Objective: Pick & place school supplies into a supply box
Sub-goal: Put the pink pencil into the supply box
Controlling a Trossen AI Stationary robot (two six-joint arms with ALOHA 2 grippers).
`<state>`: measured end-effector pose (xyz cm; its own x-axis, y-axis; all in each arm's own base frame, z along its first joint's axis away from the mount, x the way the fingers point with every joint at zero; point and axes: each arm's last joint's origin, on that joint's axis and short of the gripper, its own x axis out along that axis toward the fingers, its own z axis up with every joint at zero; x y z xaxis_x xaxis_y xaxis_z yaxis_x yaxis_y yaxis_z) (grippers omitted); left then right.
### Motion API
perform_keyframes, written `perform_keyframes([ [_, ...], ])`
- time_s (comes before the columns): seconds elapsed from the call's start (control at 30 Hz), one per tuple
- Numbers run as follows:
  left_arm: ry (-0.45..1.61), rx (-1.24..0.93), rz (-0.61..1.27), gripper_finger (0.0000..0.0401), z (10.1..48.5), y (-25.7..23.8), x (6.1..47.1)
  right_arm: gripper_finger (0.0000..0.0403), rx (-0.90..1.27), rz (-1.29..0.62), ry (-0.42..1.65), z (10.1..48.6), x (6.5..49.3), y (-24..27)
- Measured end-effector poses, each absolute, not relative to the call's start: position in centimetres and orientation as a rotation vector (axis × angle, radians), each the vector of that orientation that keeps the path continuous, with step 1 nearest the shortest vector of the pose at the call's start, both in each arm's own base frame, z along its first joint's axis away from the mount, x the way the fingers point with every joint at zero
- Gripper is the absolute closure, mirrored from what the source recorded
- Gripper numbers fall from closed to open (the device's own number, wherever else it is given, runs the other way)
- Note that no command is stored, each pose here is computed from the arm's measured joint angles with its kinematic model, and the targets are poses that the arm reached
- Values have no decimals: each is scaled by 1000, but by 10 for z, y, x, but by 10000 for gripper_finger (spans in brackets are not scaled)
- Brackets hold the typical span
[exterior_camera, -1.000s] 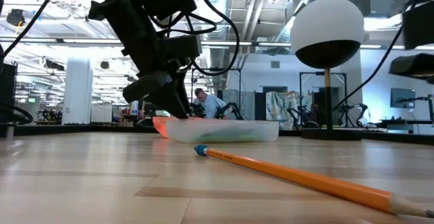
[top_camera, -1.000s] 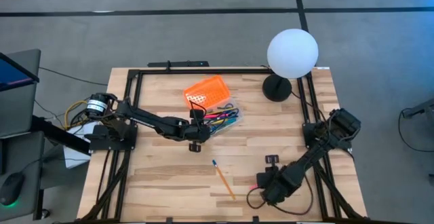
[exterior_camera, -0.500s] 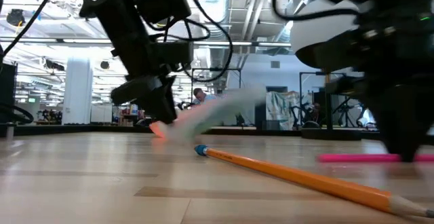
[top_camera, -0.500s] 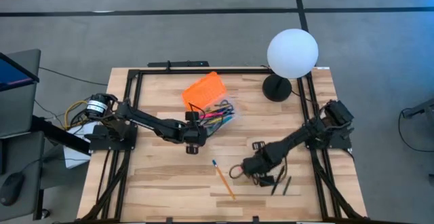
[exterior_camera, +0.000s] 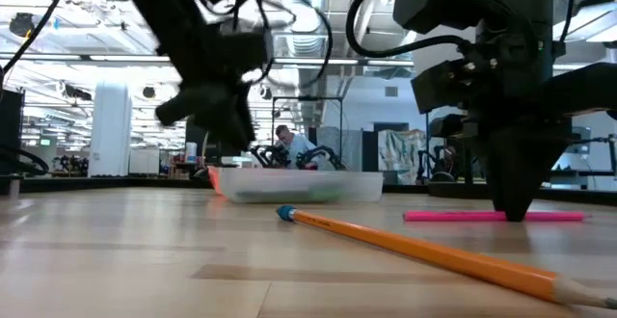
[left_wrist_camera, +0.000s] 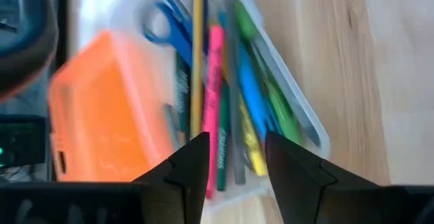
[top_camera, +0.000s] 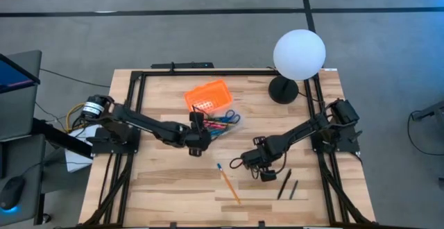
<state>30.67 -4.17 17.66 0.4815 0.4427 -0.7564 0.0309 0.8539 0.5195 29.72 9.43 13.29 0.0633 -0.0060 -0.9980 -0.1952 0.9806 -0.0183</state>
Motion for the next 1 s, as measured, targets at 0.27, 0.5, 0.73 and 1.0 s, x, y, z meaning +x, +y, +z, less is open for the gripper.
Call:
perform_keyframes([
  [0.27,884,433,308,263,221,-39,298,374,-204,185,1483,132,299,93],
  [0.5,835,364,334,263,245,-51,275,396,-205,182,1465,132,301,93],
  [0.73,885,403,438,263,245,-63,254,400,-232,171,1448,132,302,93],
  [1.0,945,434,634,263,239,-65,231,402,-370,142,1359,134,307,96],
])
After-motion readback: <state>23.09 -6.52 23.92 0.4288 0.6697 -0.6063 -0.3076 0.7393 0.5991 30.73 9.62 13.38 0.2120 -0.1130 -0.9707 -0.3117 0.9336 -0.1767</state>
